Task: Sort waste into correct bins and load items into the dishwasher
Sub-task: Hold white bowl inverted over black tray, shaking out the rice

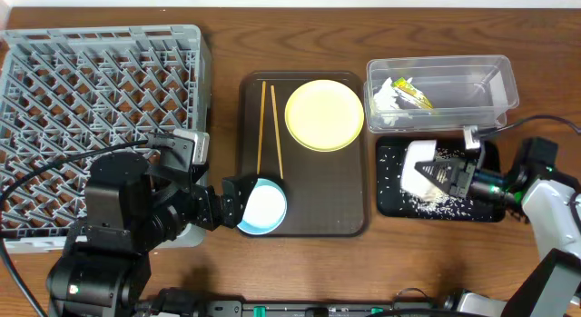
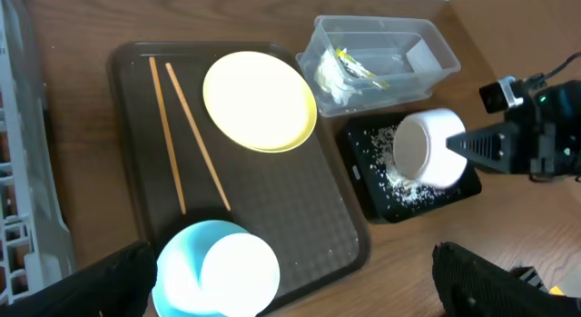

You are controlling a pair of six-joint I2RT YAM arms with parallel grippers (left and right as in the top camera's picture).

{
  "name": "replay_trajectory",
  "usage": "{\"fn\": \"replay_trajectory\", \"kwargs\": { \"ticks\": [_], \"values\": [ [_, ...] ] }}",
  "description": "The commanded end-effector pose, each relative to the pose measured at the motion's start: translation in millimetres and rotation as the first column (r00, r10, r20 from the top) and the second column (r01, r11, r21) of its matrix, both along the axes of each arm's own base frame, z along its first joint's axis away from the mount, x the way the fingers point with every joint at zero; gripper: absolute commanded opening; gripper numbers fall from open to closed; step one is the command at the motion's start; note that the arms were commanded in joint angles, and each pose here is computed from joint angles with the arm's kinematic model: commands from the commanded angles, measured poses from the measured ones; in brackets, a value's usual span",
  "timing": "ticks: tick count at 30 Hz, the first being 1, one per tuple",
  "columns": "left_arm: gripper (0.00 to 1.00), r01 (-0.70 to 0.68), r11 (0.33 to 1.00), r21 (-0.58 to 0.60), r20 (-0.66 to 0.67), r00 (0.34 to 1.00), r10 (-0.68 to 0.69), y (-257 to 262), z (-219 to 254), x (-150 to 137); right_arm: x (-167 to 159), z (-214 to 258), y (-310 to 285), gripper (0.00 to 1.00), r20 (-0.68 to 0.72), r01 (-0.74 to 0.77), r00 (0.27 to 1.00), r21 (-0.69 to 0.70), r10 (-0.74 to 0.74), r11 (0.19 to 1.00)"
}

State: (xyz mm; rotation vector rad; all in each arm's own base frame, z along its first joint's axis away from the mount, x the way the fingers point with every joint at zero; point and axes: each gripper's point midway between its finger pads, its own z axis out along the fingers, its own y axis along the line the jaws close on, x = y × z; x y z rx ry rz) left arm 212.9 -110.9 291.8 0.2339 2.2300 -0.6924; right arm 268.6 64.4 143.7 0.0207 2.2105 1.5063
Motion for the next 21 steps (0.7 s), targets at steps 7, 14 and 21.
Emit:
{"fn": "replay_trajectory", "kwargs": {
  "ticks": [7,14,21],
  "values": [
    [0.98,-0.011,1.000,-0.004,0.017,1.000,0.012,2,7,1,8,9,1,0.01,0.112,-0.021,0.994,0.030,0.017,0.999],
    [0.98,-0.012,1.000,-0.004,0.017,1.000,0.012,2,7,1,7,25,7,0.01,0.194,-0.052,0.981,0.115,0.029,0.992],
    [0.98,-0.012,1.000,-0.004,0.017,1.000,0.012,2,7,1,10,32,7,0.01,0.214,-0.057,0.977,0.172,0.020,0.983]
  ]
}}
